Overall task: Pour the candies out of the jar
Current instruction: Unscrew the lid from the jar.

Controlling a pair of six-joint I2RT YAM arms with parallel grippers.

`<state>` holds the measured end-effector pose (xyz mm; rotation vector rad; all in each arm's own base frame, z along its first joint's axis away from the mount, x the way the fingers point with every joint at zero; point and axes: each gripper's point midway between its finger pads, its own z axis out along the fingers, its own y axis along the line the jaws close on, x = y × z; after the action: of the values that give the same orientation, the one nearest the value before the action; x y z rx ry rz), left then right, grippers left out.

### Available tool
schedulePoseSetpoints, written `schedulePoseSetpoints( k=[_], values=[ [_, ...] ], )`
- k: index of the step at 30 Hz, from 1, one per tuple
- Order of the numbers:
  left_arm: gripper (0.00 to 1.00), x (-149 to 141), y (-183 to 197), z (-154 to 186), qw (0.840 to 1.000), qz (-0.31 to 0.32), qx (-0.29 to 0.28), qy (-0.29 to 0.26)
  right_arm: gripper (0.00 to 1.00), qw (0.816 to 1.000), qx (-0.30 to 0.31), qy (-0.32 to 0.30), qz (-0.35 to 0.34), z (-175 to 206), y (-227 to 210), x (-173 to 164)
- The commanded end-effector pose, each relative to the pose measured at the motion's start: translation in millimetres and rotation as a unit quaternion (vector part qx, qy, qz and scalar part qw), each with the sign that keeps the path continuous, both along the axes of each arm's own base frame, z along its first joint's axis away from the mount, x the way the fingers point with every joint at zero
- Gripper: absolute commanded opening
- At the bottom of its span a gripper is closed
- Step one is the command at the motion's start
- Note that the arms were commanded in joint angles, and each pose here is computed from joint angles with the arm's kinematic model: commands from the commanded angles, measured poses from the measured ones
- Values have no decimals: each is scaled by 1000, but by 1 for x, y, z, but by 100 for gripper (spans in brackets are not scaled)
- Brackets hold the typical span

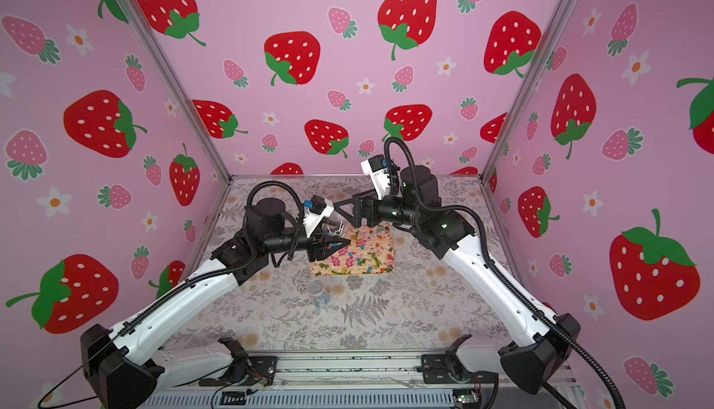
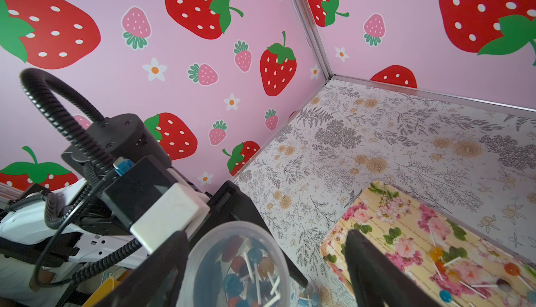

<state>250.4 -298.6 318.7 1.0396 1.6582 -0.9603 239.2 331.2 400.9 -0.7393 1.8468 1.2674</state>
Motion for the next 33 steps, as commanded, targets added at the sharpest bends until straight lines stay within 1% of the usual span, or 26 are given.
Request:
schedulePoseSetpoints(
  k=[1,11,17,21,26,29,33],
  values=[
    [34,-2,-1,19,999,-3,-18,-33,86,1000,2,2,24,0,0,-17],
    [34,-10,-4,23,999,-27,-26,-27,86,999,8,-28,45,1,-4,-28],
    [34,-16,-5,24,998,-43,-29,-21,87,997,6,-56,55,9,-4,-24],
    [34,-19,-3,26,998,-44,-31,-22,83,996,7,-66,55,14,-3,-17],
    [34,-21,-2,30,998,-45,-33,-26,72,995,10,-72,69,18,0,-17],
    [34,-21,-2,31,998,-44,-34,-26,72,995,9,-67,78,15,3,-18],
    [34,-22,-2,33,998,-46,-34,-27,73,994,8,-71,86,15,3,-21]
  ],
)
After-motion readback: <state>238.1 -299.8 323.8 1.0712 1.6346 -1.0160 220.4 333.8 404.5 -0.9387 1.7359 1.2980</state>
